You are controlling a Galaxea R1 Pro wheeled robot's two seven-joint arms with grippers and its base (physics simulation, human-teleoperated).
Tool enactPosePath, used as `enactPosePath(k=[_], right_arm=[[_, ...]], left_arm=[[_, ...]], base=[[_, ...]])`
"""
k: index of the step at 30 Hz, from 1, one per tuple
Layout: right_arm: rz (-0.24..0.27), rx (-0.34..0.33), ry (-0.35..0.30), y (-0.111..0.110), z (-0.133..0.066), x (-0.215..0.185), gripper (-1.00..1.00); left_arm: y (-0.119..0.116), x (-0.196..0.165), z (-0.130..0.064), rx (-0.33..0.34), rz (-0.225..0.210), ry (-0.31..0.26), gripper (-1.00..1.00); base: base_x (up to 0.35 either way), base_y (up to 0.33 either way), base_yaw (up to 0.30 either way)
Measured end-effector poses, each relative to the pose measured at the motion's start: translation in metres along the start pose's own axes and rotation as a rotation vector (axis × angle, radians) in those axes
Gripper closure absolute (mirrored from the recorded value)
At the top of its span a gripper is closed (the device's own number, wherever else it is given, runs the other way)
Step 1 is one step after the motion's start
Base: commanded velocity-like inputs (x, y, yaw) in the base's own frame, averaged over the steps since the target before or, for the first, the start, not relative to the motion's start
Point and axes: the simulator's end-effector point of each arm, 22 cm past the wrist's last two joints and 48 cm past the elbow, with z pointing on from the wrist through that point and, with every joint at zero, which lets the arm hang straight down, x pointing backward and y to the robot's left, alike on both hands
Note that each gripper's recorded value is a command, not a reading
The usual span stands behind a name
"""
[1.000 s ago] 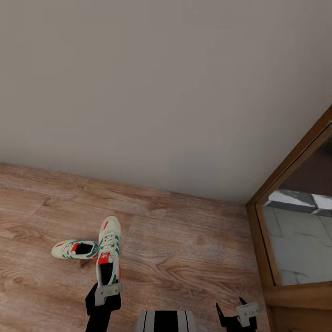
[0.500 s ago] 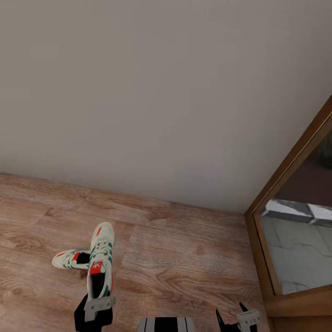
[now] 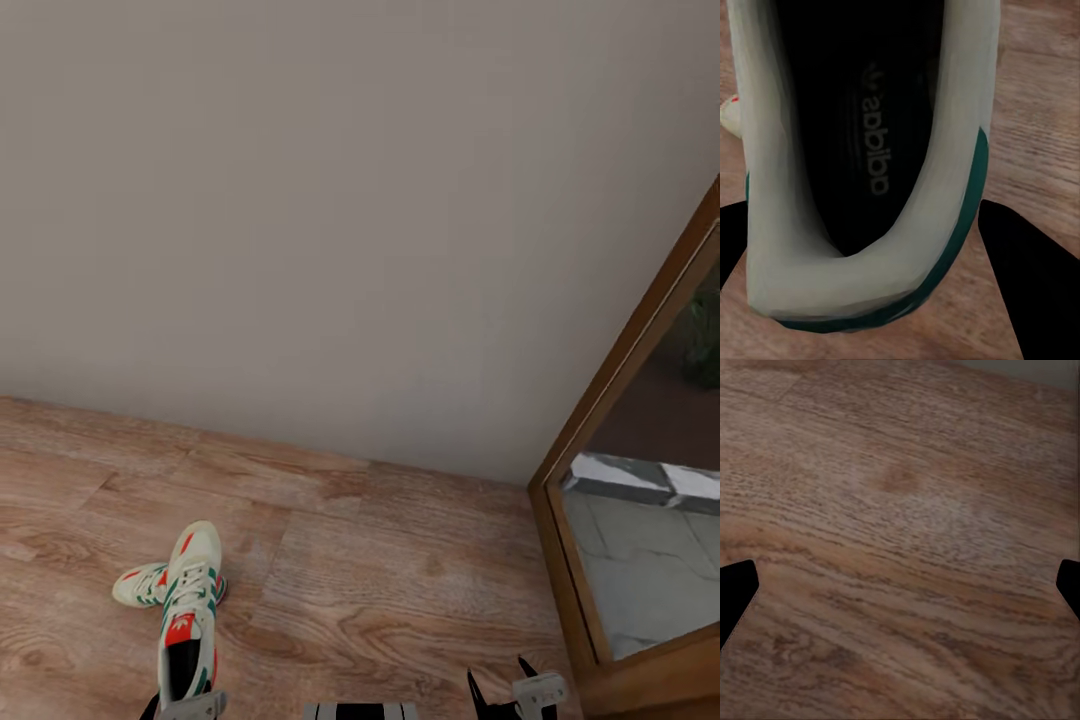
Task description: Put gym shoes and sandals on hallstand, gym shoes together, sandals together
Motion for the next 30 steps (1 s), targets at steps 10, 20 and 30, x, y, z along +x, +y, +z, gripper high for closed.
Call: enactPosePath(k=[10, 20, 30], right_arm=[[0.005, 0.001, -0.032, 0.001, -0.002, -0.015, -1.0], [-0.001, 0.006, -0.082, -0.001, -0.003, -0.038, -1.0], [-0.004, 0.01, -0.108, -0.003, -0.004, -0.052, -1.0]], left_arm=[[0.022, -0.02, 0.0, -0.053, -0.031, -0.054, 1.0], [0.025, -0.041, -0.002, -0.055, -0.046, -0.105, 1.0], [0.025, -0.053, -0.005, -0.054, -0.053, -0.129, 1.0]], base=[[0.0, 0.0, 0.0], [0.0, 0.0, 0.0], [0.0, 0.0, 0.0]])
